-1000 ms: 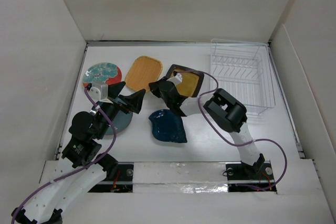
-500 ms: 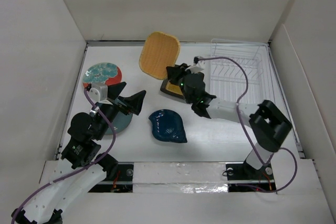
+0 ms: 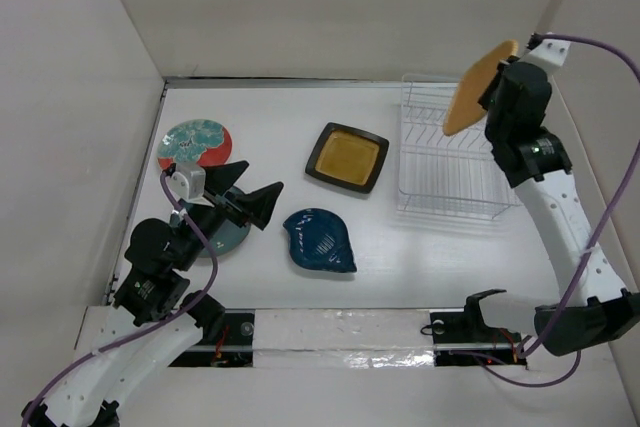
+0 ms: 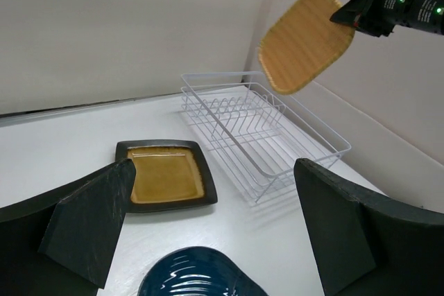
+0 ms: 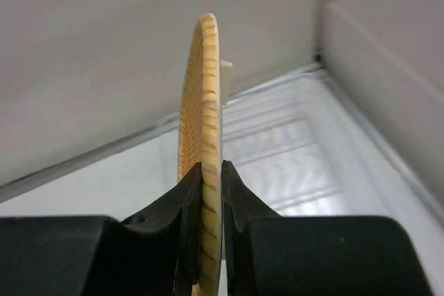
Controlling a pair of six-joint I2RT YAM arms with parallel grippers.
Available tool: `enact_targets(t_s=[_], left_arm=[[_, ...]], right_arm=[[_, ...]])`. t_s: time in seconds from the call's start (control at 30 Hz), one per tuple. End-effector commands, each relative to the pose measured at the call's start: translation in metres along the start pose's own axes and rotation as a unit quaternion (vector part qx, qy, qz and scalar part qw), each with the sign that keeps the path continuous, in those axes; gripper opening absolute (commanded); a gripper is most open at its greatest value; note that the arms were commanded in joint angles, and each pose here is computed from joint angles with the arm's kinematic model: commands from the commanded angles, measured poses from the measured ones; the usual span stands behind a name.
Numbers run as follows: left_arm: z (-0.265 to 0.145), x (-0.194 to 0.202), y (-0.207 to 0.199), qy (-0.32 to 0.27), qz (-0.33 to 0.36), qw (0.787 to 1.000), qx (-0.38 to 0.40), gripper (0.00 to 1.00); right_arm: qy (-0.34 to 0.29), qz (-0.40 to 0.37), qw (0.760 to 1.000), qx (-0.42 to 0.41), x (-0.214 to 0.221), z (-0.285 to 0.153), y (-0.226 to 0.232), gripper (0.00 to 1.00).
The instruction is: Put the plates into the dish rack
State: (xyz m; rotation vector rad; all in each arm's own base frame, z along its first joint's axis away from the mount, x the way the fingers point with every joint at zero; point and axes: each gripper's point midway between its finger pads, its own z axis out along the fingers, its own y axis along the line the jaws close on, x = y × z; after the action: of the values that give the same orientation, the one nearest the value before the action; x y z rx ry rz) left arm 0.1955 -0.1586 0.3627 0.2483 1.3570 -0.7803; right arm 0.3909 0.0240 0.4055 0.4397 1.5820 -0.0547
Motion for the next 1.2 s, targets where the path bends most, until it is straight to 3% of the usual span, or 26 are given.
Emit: enact_targets(t_s=[0.0, 0.07, 0.23, 0.33, 0.5, 0.73, 0.87, 1.17], left_arm=[[-0.005, -0.033, -0.022, -0.041, -0.009, 0.998, 0.045, 0.99], [-0.006, -0.034, -0.025, -0.042, -0.010, 0.998, 0.051, 0.99], [-0.012, -0.039, -0.026, -0.053, -0.010, 0.997, 0.055, 0.99], [-0.015, -0.043, -0.027, -0.061, -0.009, 0.997, 0.055, 0.99], [-0.018, -0.045, -0.031, -0.063, -0.012, 0.996, 0.062, 0.99], [-0.025, -0.051, -0.035, -0.073, -0.011, 0.995, 0.069, 0.99], [-0.027, -0.055, -0.032, -0.079, -0.005, 0.995, 0.059, 0.99], [-0.032, -0.060, -0.032, -0.089, -0.006, 0.994, 0.056, 0.99]], right_arm=[[0.048, -0.085, 0.993, 0.063, -0.012, -0.022, -0.054, 0.00], [0.067, -0.103, 0.991, 0.054, -0.015, -0.020, -0.056, 0.00], [0.098, -0.161, 0.975, 0.120, -0.017, 0.007, -0.088, 0.00], [0.082, -0.160, 0.973, 0.142, -0.031, 0.027, -0.102, 0.00], [0.053, -0.183, 0.978, 0.088, -0.039, 0.067, -0.102, 0.00], [0.024, -0.231, 0.970, 0.076, -0.045, 0.099, -0.121, 0.00], [0.033, -0.239, 0.970, -0.006, -0.027, 0.112, -0.120, 0.00], [0.078, -0.221, 0.972, -0.027, 0.020, 0.137, -0.144, 0.00]])
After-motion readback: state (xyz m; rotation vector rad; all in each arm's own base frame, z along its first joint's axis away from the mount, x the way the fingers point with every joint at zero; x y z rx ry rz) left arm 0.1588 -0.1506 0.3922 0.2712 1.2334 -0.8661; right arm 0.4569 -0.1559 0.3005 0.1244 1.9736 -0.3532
